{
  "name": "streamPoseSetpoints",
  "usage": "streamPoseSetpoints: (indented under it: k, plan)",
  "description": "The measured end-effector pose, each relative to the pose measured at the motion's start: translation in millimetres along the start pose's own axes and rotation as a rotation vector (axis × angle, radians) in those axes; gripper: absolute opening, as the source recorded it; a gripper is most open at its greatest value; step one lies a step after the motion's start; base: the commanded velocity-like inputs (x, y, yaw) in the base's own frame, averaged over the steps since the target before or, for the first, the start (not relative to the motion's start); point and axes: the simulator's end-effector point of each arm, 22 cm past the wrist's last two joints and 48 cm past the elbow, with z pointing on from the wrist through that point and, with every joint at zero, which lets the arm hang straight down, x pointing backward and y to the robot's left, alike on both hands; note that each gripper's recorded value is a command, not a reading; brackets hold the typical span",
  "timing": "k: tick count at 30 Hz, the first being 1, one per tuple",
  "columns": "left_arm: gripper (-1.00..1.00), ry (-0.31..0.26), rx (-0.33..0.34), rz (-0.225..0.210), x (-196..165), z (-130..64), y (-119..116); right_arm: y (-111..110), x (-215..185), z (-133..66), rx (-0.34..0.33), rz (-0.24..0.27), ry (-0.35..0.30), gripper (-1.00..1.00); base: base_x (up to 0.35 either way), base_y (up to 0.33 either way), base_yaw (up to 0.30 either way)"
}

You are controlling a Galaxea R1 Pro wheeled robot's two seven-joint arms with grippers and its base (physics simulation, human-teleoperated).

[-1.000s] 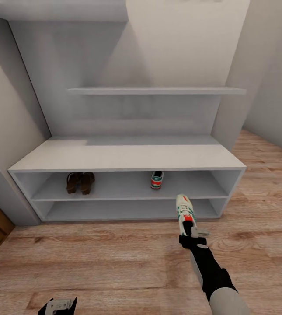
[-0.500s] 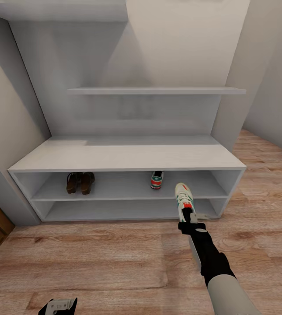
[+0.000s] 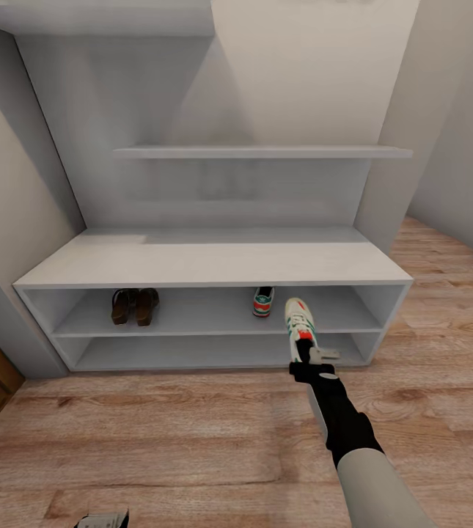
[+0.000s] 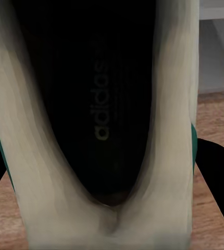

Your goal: Pick up the two gym shoes and the two sandals from the corridor floor and place them onto the hallstand (shoe rack) in the corridor, making sure they are on the rack and not on the floor. Arrange them so the two gym shoes are next to each other and the two sandals are next to each other.

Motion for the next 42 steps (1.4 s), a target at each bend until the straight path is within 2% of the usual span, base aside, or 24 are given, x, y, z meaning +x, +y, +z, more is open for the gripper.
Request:
streamPoseSetpoints:
  k: [4, 16, 22, 23, 36, 42]
  plan:
    - [1.00, 0.016, -0.002, -0.005, 8, -2.3, 1, 0, 0, 0.0, 0.001, -0.002, 0.000, -1.00, 0.000, 0.000, 0.000]
    - [1.00, 0.016, -0.004, -0.009, 8, -2.5, 1, -13, 0, -0.3, 0.058, 0.003, 0.001, -1.00, 0.005, 0.000, 0.000]
    - [1.00, 0.015, -0.004, -0.008, 8, -2.7, 1, -18, 2, -0.6, 0.086, 0.003, 0.005, -1.00, 0.194, 0.018, 0.000]
    - [1.00, 0.015, -0.003, -0.008, 8, -2.7, 0, -30, 2, -1.9, 0.140, -0.001, 0.005, -1.00, 0.296, 0.063, 0.000]
    - [1.00, 0.015, -0.001, -0.005, 8, -2.2, 0, -29, 3, -1.4, 0.138, 0.002, 0.007, -1.00, 0.110, 0.017, 0.000]
    - [1.00, 0.015, -0.003, -0.007, 8, -2.6, 0, -29, 3, -1.7, 0.137, 0.002, 0.007, -1.00, 0.271, 0.064, 0.000]
